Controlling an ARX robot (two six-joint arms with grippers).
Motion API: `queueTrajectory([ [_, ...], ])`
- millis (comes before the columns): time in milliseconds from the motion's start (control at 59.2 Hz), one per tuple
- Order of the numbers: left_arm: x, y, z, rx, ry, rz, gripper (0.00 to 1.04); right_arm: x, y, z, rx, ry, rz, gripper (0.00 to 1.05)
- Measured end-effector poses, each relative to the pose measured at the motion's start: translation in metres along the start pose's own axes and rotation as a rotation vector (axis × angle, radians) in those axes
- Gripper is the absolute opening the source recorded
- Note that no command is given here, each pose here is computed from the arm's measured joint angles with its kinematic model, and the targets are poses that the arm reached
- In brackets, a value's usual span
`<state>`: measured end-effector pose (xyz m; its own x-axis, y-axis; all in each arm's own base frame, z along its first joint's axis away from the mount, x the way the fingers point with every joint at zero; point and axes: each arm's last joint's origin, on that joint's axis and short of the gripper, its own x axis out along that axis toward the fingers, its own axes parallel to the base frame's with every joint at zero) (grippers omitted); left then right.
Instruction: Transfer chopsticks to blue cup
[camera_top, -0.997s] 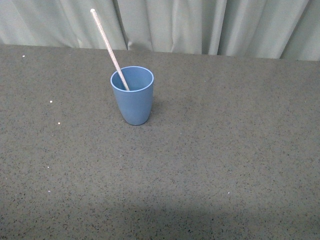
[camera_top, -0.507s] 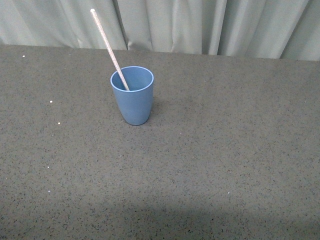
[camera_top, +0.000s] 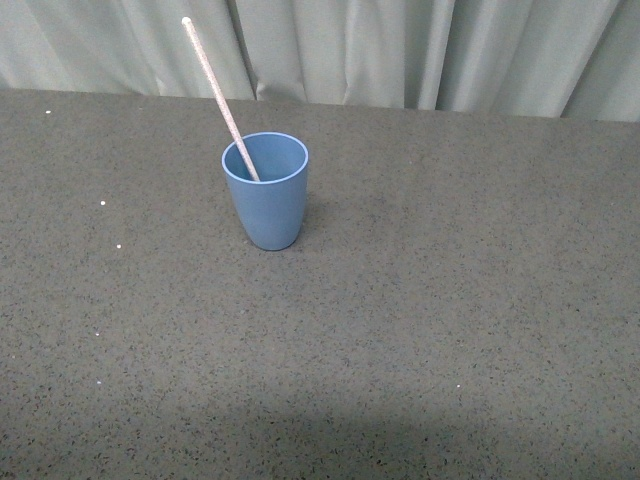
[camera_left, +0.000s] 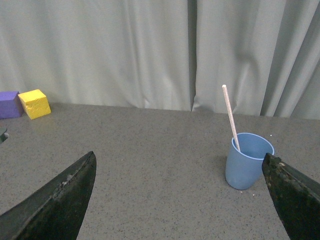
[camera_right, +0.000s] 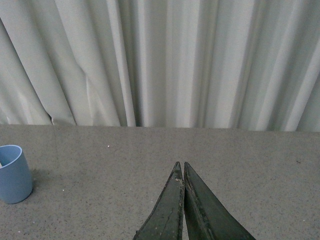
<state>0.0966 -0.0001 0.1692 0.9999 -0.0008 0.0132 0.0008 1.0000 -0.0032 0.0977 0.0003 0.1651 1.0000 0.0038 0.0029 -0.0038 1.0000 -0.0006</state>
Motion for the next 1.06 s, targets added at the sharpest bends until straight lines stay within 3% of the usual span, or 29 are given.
queueTrajectory([
  [135, 0.0, 0.0, 0.0, 0.0, 0.0, 0.0, 0.98, 0.0, 0.0, -0.0001, 0.0, 0.001, 0.0, 0.18],
  [591, 0.0, 0.0, 0.0, 0.0, 0.0, 0.0, 0.98, 0.0, 0.0, -0.0001, 0.001, 0.0, 0.0, 0.97],
  [1064, 0.0, 0.0, 0.0, 0.0, 0.0, 0.0, 0.98, 0.0, 0.0, -0.0001, 0.0, 0.0, 0.0, 0.95],
])
